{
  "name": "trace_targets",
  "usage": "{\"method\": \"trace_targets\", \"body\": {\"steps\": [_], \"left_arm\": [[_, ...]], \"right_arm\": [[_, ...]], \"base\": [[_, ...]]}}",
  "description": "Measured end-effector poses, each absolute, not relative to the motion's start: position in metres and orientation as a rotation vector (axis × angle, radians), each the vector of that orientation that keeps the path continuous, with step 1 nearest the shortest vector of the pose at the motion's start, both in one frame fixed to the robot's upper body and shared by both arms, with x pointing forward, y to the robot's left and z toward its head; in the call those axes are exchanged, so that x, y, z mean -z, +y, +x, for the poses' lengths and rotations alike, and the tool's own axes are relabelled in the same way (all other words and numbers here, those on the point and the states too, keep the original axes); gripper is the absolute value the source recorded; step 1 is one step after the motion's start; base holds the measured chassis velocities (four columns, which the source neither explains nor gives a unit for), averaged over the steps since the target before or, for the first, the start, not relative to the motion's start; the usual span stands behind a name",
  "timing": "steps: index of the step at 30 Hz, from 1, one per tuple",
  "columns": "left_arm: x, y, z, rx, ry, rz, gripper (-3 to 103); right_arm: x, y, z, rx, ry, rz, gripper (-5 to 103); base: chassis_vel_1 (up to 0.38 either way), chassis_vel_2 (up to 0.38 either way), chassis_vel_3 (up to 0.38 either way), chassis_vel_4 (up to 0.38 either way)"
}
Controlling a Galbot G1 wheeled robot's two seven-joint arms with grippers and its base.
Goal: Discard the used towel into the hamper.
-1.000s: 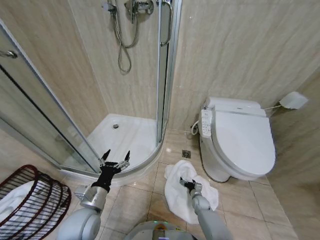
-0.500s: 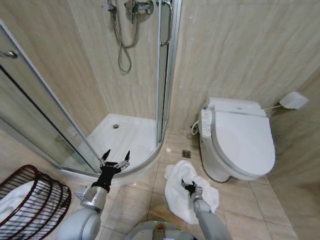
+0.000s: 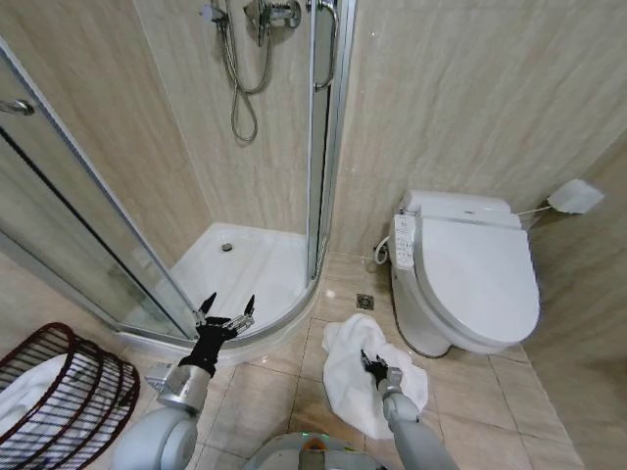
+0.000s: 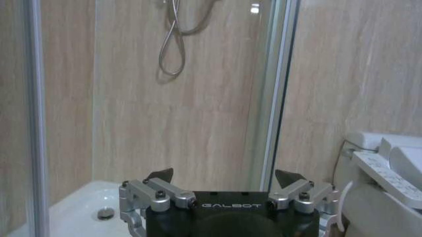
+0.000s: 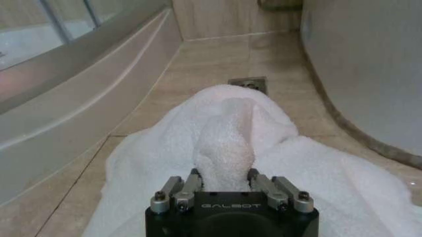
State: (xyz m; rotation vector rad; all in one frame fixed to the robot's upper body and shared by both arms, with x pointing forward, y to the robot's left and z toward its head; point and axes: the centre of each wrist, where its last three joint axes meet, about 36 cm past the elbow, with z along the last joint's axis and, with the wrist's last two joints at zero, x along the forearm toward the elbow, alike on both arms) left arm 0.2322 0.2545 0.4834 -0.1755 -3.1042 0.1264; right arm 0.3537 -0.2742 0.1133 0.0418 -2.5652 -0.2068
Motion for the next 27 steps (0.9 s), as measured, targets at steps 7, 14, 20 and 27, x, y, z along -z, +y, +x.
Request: {"method": "trace_targets", "body": {"steps": [7,14,20,27], "left_arm": [[-0.483,0.255,0.232,-0.126,-3.104,-0.175,100],[-0.483,0.255,0.232,-0.126,-3.104,-0.175,100],[-0.483,0.255,0.232,-0.126,-3.104,-0.175,100],[-0.483,0.255,0.232,-0.126,-3.104,-0.175,100]], "right_arm": [[-0.127,-0.292,0.344,0.193,-2.621,0.040,18],[-0.173,-0.301,0.341,0.155,-2.755,0.115,10],[-0.243,-0.306,0.337,0.139,-2.906,0.169,10],[-0.306,-0.309,0.326,0.145,-3.035,0.205,10]], "base": [[0.000,0.000,0.000,0.000],[0.000,0.000,0.000,0.000],[0.000,0.000,0.000,0.000],[0.000,0.000,0.000,0.000]]}}
